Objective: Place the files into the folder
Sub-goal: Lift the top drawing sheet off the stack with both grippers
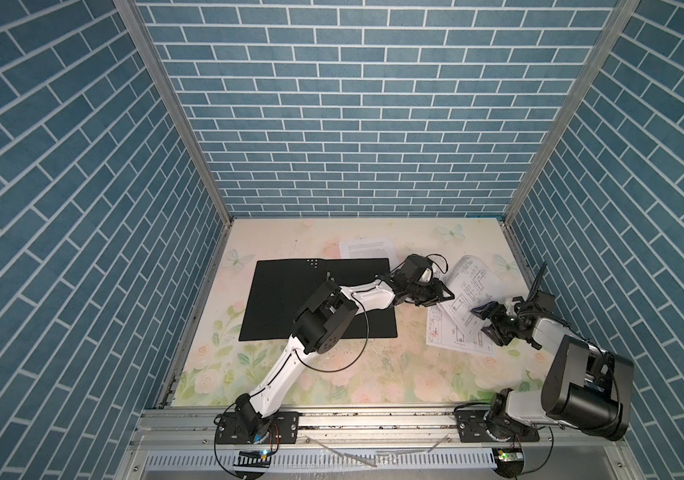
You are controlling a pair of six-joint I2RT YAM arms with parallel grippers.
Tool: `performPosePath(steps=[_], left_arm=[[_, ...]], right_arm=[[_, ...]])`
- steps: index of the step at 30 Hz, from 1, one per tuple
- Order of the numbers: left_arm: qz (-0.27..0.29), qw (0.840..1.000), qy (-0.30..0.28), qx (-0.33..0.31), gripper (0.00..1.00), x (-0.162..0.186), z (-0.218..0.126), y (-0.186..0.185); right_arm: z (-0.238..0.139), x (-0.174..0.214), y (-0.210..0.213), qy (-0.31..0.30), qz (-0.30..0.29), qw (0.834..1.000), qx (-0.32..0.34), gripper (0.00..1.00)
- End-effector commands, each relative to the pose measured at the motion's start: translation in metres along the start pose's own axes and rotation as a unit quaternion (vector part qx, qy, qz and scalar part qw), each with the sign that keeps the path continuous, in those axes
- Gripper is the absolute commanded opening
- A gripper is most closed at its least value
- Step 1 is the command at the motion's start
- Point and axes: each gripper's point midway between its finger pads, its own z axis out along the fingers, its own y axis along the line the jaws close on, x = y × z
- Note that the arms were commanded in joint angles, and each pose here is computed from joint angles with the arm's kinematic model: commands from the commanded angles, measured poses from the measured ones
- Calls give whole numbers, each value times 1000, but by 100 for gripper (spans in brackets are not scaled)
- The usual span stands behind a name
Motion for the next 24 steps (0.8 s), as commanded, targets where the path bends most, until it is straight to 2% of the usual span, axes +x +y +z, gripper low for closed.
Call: performPosePath(steps=[1,8,14,24], left_arm=[[3,1000,-17,26,38,-8,-10,-22],[-4,999,-28,35,38,-9,-12,-23],[-32,997,-38,51,38,-11,-14,-25],[-42,997,-46,38,38,-9,-17,-12]], right_arm=[[4,4,0,4,20,1000,-17,73],[6,4,3,-3,30,999,-36,70],[6,4,4,-9,35,998,-47,68],[-3,2,19,-22,37,996,-73,60]])
